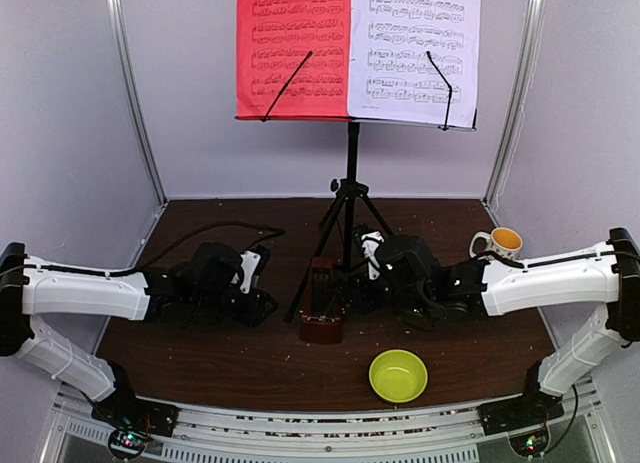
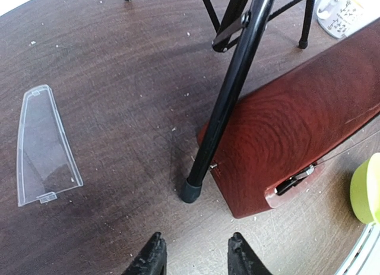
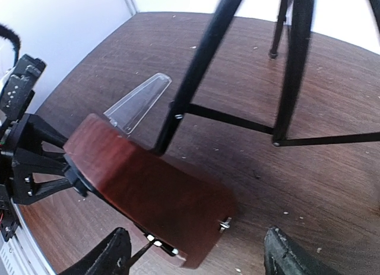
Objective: Set up the instrument practice props
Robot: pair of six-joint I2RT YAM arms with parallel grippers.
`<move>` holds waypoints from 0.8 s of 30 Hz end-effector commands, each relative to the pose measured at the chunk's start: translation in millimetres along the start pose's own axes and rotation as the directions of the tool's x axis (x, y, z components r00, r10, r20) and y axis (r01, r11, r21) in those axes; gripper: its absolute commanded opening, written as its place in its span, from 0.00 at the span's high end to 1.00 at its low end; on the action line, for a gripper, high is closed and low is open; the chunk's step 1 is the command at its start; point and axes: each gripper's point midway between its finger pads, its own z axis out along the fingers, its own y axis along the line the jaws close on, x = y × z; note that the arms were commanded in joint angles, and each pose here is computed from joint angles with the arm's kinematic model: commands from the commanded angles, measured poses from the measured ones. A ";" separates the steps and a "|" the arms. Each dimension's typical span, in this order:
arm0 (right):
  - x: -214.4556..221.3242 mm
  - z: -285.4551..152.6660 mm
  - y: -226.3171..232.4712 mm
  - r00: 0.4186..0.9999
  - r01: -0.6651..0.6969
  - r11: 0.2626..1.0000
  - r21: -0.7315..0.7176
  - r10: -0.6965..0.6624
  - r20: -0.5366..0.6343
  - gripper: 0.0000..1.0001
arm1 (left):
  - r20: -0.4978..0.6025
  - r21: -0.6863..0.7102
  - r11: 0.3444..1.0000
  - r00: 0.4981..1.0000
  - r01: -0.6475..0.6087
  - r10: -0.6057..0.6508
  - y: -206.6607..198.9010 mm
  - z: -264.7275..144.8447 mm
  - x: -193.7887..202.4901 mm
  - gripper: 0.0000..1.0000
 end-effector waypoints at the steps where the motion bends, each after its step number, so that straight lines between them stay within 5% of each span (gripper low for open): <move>1: 7.1 -15.7 -38.5 1.000 -0.026 0.993 0.119 0.026 0.002 0.22 | 0.062 -0.009 1.000 0.998 0.021 -0.020 1.5 -10.1 -15.0 0.62; 12: 46.1 -32.6 -110.3 0.987 -0.093 0.958 0.273 0.124 -0.099 0.19 | 0.125 -0.067 0.991 0.986 0.116 -0.107 36.9 -28.6 -30.5 0.60; 24: -27.6 -98.5 -133.0 0.985 -0.172 0.958 0.230 0.159 0.072 0.00 | 0.239 -0.166 0.949 0.945 0.266 -0.224 113.9 -68.8 -48.6 0.56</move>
